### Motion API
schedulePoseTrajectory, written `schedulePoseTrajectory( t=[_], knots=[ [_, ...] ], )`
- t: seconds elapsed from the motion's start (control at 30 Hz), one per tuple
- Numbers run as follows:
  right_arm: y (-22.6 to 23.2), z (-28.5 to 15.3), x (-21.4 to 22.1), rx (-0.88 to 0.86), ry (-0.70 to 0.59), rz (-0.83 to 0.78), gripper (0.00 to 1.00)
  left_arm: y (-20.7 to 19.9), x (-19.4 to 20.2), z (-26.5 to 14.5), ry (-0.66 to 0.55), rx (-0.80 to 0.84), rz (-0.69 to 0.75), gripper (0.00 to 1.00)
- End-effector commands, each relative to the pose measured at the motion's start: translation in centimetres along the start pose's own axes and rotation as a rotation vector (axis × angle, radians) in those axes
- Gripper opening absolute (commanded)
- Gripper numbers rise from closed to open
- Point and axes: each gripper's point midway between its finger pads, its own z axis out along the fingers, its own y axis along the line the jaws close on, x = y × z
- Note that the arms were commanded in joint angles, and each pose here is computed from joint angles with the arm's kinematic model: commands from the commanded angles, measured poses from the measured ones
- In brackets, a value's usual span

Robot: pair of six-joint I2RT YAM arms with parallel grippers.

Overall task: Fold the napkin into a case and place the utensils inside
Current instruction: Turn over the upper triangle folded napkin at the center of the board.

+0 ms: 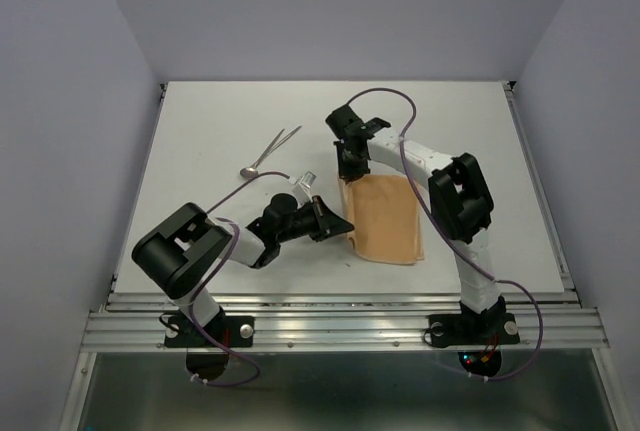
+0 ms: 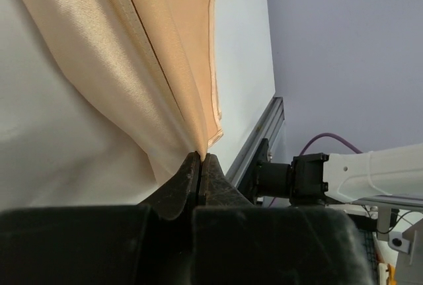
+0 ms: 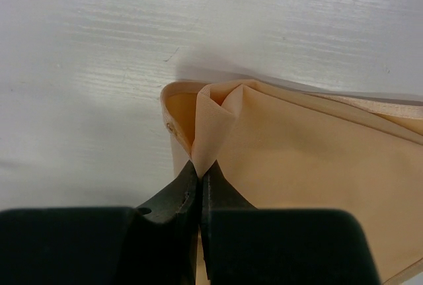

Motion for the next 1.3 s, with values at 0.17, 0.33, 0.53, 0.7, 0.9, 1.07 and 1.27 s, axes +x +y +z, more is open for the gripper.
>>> schedulePoseTrajectory(
  t=[0.17, 0.33, 0.53, 0.7, 0.9, 1.07, 1.27],
  knots=[
    [-1.0, -1.2, -8.9, 0.071, -0.391, 0.182, 0.01, 0.4, 4.3, -2.4, 0.272, -0.043, 0.197, 0.0],
    [-0.7, -1.2, -8.1, 0.06, -0.382, 0.181, 0.01, 1.6, 3.3, -2.4, 0.254, -0.136, 0.267, 0.0],
    [0.4, -1.1, -7.5, 0.043, -0.376, 0.174, 0.01, 3.1, 3.8, -2.3, 0.284, -0.171, 0.277, 0.0],
    [1.0, -1.0, -7.0, 0.045, -0.379, 0.188, 0.01, 4.1, 3.9, -2.7, 0.284, -0.211, 0.29, 0.09],
    [1.7, -0.7, -6.6, 0.027, -0.368, 0.172, 0.01, 4.5, 3.5, -3.4, 0.256, -0.255, 0.301, 0.49],
    [2.3, -0.8, -6.2, 0.01, -0.365, 0.157, 0.01, 4.4, 3.1, -3.8, 0.233, -0.269, 0.31, 0.62],
    [2.7, -0.4, -5.6, 0.003, -0.351, 0.144, 0.01, 3.5, 2.0, -4.7, 0.173, -0.296, 0.319, 0.63]
  ],
)
